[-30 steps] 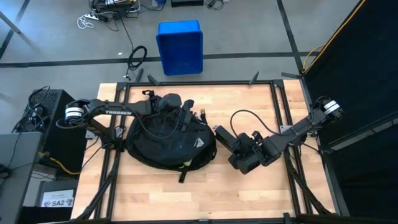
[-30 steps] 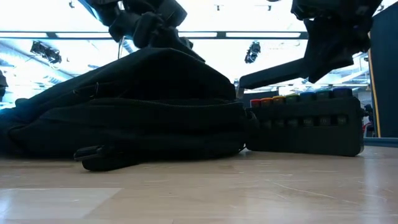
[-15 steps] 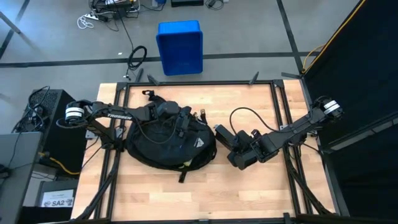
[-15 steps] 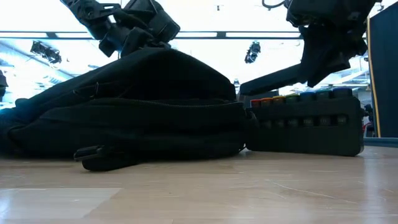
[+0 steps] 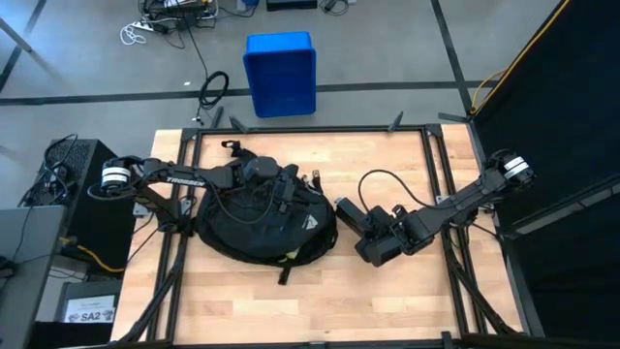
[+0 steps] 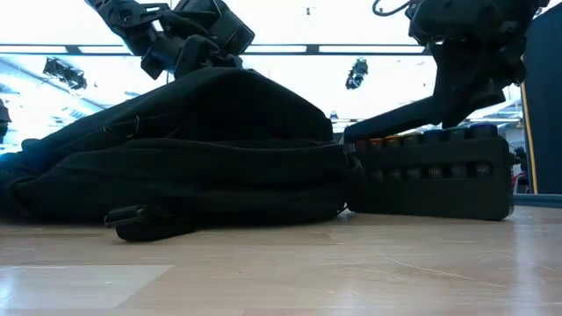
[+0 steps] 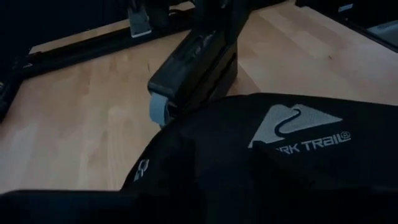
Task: Unpack backpack
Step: Close the black medicine organizer
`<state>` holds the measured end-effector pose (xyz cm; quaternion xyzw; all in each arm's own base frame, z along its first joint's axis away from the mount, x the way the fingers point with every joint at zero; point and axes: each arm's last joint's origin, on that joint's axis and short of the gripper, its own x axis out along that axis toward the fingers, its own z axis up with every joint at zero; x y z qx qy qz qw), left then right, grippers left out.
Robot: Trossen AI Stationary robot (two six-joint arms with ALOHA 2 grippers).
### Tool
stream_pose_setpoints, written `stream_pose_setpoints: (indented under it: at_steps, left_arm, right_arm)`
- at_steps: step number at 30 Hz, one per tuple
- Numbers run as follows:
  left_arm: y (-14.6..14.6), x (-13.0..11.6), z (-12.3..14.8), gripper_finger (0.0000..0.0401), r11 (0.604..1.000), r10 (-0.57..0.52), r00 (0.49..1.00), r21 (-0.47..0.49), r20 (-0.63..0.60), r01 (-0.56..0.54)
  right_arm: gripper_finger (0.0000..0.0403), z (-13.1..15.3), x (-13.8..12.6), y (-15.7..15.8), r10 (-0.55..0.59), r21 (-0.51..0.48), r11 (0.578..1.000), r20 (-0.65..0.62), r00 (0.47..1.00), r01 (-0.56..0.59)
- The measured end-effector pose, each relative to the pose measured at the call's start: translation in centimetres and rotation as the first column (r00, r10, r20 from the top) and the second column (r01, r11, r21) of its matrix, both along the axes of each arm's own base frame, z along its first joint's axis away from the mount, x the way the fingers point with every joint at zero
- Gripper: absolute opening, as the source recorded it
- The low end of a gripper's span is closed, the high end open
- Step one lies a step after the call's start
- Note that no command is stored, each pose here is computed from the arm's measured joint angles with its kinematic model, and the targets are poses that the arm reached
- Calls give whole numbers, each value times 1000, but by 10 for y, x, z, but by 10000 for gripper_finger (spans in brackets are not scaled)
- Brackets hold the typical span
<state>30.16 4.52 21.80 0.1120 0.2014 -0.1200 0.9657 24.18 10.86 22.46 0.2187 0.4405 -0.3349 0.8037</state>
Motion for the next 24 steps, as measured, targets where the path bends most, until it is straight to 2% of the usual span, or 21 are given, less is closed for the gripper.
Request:
stream_pose_setpoints:
  at_steps: [24]
  left_arm:
    - [-4,2,3,127,1000,-3,1000,-18,30,3]
  right_arm:
    - [141,0,-3,5,-6,24,1000,0,1000,6]
